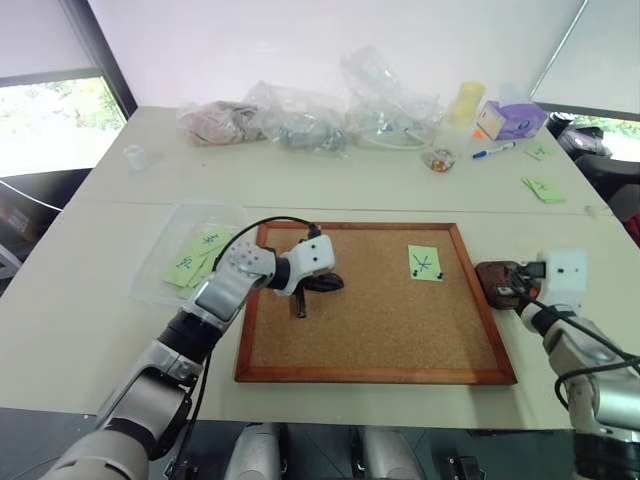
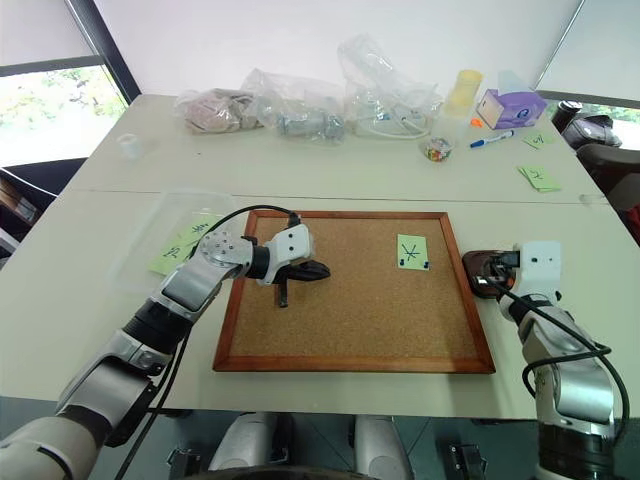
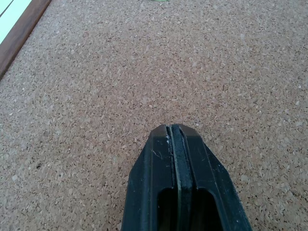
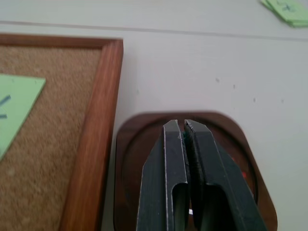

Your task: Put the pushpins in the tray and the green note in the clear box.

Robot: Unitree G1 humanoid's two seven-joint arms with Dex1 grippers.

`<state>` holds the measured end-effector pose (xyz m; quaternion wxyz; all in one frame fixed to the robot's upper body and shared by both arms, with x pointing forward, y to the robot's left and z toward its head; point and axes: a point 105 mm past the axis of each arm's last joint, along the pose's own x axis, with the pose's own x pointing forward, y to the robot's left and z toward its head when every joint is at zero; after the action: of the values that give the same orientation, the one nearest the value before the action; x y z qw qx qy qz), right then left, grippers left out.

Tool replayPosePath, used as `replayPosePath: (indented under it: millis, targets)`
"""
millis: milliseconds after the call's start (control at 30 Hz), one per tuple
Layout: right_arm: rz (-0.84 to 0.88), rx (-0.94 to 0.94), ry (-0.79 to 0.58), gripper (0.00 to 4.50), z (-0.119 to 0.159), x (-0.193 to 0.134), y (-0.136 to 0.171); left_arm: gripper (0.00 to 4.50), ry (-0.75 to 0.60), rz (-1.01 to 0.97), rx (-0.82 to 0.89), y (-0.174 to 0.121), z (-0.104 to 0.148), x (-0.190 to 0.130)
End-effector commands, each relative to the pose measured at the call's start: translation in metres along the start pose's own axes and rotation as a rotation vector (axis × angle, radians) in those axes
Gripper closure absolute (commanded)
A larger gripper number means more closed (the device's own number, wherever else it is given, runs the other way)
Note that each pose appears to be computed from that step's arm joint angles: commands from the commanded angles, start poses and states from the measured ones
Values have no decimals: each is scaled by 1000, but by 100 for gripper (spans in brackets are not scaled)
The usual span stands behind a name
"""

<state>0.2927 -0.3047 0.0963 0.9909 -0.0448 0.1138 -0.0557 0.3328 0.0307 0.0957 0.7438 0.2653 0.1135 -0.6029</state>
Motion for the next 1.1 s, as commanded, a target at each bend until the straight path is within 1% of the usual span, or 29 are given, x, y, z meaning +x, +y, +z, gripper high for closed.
replayPosePath:
  millis: [33, 233, 267, 300, 367, 533, 767, 1000, 1100]
  targets:
    - [-44, -17, -39, 447, 10, -2, -9, 450, 33, -29, -20, -8, -9, 8]
    - [-59, -12, -16, 447, 2, 1, -12, 450, 33, -26, -17, -6, -8, 7]
    - [-57, -10, -12, 387, 1, 1, -12, 450, 34, -24, -17, -6, -9, 7]
    - [-55, -8, -8, 361, 0, 1, -11, 450, 35, -23, -18, -6, -9, 7]
    - [-52, -4, -4, 264, -1, 2, -11, 450, 36, -21, -19, -6, -10, 6]
    - [-62, -2, -8, 4, 0, 2, -13, 450, 35, -17, -21, -6, -10, 6]
    - [-70, 42, -33, 4, 5, 0, -17, 450, 32, -12, -13, -5, -9, 7]
    - [-66, 280, -163, 4, 31, -4, -20, 450, 29, -14, -9, -6, -9, 8]
    - [-22, 352, -195, 4, 40, -6, -14, 450, 28, -17, -8, -7, -9, 8]
